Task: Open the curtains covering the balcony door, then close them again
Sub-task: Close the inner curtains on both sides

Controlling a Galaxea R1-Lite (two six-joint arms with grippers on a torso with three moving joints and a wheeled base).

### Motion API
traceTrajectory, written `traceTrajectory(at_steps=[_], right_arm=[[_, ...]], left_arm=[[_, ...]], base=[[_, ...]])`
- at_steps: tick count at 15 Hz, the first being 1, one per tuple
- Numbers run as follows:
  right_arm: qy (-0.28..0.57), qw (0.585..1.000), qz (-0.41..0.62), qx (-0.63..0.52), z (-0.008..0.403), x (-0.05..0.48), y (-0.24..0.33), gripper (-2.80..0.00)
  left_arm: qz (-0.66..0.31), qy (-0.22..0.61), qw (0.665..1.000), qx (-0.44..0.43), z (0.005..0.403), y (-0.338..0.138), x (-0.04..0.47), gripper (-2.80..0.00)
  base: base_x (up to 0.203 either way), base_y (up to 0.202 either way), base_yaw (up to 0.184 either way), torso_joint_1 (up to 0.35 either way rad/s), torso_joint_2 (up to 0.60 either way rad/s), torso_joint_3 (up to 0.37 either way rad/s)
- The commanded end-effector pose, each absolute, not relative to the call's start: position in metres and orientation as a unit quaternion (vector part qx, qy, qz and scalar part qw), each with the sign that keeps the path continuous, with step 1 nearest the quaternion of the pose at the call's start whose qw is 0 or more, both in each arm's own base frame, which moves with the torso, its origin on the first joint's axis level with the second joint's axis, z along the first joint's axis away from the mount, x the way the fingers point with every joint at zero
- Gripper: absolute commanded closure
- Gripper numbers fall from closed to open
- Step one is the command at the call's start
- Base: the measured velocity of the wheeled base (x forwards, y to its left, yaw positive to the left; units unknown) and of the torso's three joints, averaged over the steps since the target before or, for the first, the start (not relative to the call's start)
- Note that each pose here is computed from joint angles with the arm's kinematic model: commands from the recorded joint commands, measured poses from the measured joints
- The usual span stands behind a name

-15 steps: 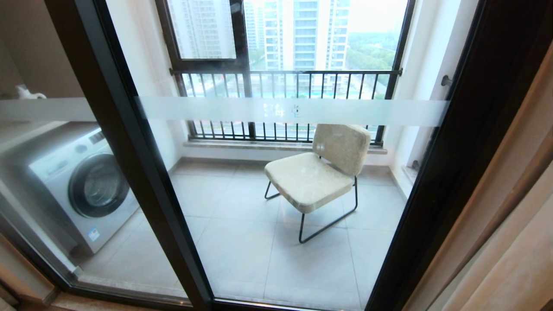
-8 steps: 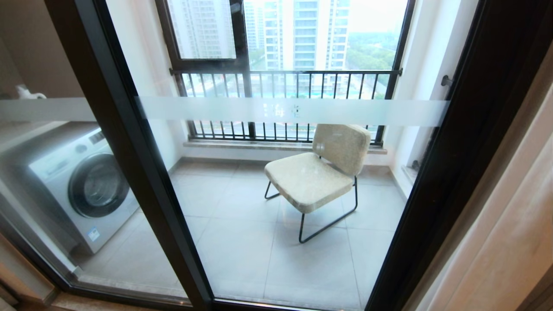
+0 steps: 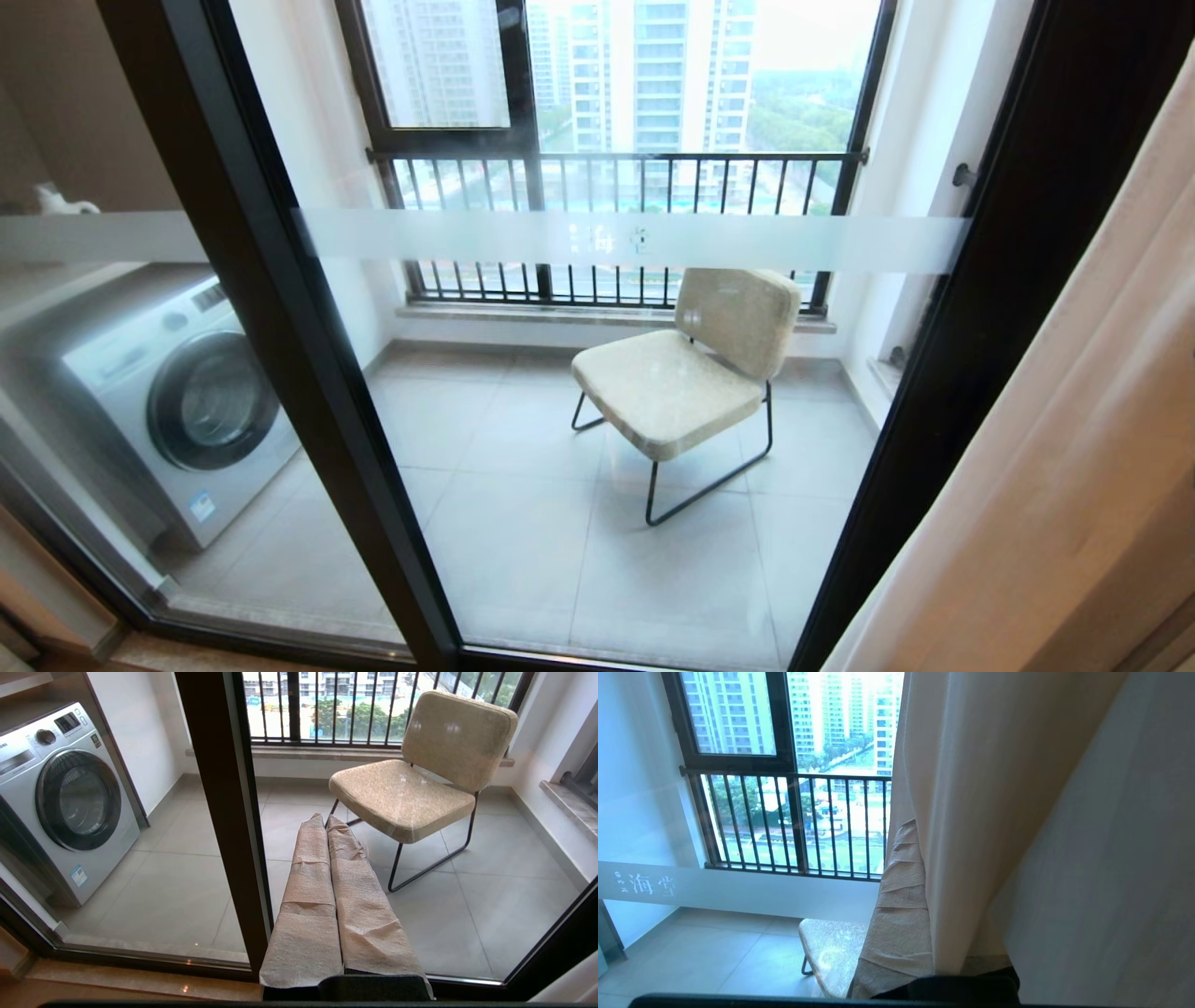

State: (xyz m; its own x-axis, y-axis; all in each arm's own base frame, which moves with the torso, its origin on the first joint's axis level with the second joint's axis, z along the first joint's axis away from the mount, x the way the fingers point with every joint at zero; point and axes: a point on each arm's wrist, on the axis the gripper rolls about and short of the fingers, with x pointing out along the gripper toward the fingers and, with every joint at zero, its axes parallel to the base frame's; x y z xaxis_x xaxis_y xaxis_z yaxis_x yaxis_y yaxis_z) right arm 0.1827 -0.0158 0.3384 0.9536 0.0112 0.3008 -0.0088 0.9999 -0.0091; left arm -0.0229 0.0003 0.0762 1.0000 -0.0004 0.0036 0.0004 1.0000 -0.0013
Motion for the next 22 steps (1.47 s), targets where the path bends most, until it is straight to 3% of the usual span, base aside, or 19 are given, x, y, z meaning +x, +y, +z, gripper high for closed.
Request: traceTrajectory(at_steps=[1, 22], right_arm=[[-0.145, 0.989, 0.007, -0.003, 0.337, 0.183, -0.015, 0.00], [-0.113, 0.994, 0.007, -0.001, 0.318, 0.188, -0.016, 0.00]], left_arm=[[0.000, -0.002, 1.000, -0.001, 0.076, 0.000, -0.023, 0.00], [0.000, -0.002, 1.000, -0.001, 0.076, 0.000, -0.023, 0.00]], base=[[0.000, 0.000, 0.000, 0.000, 0.00, 0.000], [0.000, 0.000, 0.000, 0.000, 0.00, 0.000]])
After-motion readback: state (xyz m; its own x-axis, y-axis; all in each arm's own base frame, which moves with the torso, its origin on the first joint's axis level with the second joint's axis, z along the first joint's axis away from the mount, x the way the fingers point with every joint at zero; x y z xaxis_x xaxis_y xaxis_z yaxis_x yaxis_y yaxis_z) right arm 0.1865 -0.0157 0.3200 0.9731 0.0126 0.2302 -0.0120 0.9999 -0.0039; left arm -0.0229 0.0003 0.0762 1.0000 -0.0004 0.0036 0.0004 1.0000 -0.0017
